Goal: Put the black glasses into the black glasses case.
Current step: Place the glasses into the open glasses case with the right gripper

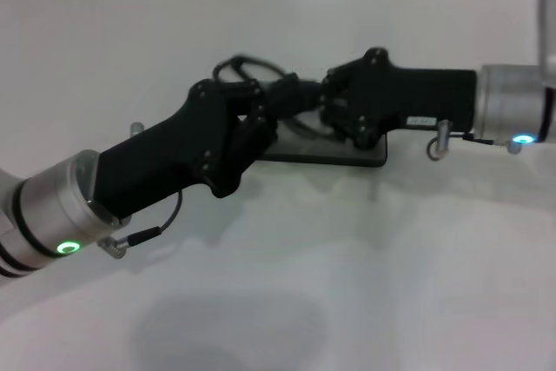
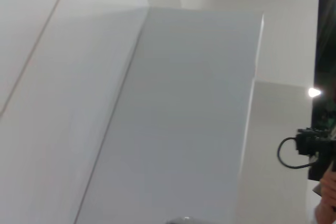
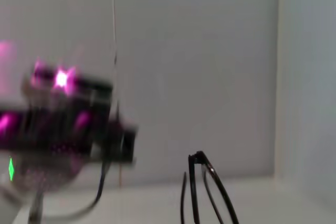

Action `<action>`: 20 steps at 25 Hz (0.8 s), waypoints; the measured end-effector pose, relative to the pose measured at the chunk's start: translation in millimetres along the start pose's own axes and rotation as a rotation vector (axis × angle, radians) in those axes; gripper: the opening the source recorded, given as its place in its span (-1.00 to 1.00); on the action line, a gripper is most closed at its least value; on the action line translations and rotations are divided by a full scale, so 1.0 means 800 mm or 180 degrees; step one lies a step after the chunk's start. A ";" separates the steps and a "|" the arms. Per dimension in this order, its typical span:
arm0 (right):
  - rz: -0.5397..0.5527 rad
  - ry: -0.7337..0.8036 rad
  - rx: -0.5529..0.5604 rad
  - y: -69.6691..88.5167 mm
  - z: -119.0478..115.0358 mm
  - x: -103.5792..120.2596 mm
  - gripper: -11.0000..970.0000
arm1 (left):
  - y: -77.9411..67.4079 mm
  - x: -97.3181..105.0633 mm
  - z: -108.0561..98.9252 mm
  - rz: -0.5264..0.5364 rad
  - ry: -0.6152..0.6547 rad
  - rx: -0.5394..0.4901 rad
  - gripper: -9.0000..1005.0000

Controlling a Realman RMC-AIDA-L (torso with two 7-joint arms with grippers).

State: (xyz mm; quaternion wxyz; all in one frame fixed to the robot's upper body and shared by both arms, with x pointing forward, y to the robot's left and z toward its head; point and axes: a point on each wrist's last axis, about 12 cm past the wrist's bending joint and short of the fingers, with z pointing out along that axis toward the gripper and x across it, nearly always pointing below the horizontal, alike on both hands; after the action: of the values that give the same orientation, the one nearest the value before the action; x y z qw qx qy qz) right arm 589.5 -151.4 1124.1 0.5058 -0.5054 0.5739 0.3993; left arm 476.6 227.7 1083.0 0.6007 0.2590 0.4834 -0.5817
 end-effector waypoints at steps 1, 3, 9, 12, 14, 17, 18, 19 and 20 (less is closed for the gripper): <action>-0.0007 0.0076 -0.0017 0.000 0.003 0.000 -0.78 | 0.000 0.000 -0.002 0.0007 -0.0012 -0.0020 -0.89; -0.0010 0.0225 -0.0044 0.000 0.009 -0.002 -0.78 | -0.001 -0.001 -0.004 0.0016 -0.0028 -0.0052 -0.89; -0.0252 0.1139 0.0063 0.002 0.038 -0.017 -0.77 | -0.003 0.001 -0.009 0.0007 -0.0040 -0.0103 -0.89; -0.0324 0.1422 0.0126 0.000 0.039 -0.023 -0.77 | -0.004 0.002 -0.011 0.0015 -0.0038 -0.0125 -0.89; -0.0380 0.1517 0.0152 -0.001 0.039 -0.027 -0.77 | -0.005 0.003 -0.013 0.0017 -0.0038 -0.0142 -0.89; -0.0463 0.1624 0.0215 -0.003 0.036 -0.032 -0.76 | -0.005 0.003 -0.015 0.0020 -0.0046 -0.0167 -0.89; -0.0490 0.1668 0.0241 -0.004 0.035 -0.033 -0.76 | -0.005 0.003 -0.015 0.0021 -0.0050 -0.0174 -0.89; -0.0513 0.1713 0.0265 -0.006 0.034 -0.034 -0.76 | -0.005 0.003 -0.015 0.0020 -0.0052 -0.0179 -0.89; -0.0534 0.1744 0.0282 -0.007 0.033 -0.034 -0.76 | -0.005 0.003 -0.015 0.0020 -0.0053 -0.0182 -0.89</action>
State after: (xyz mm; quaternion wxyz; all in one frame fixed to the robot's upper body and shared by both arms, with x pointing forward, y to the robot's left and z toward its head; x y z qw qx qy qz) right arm 598.8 -121.6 1146.9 0.3848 -0.6175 0.6622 0.1791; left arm 468.8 236.6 1077.0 0.6137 0.2384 0.4940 -0.5679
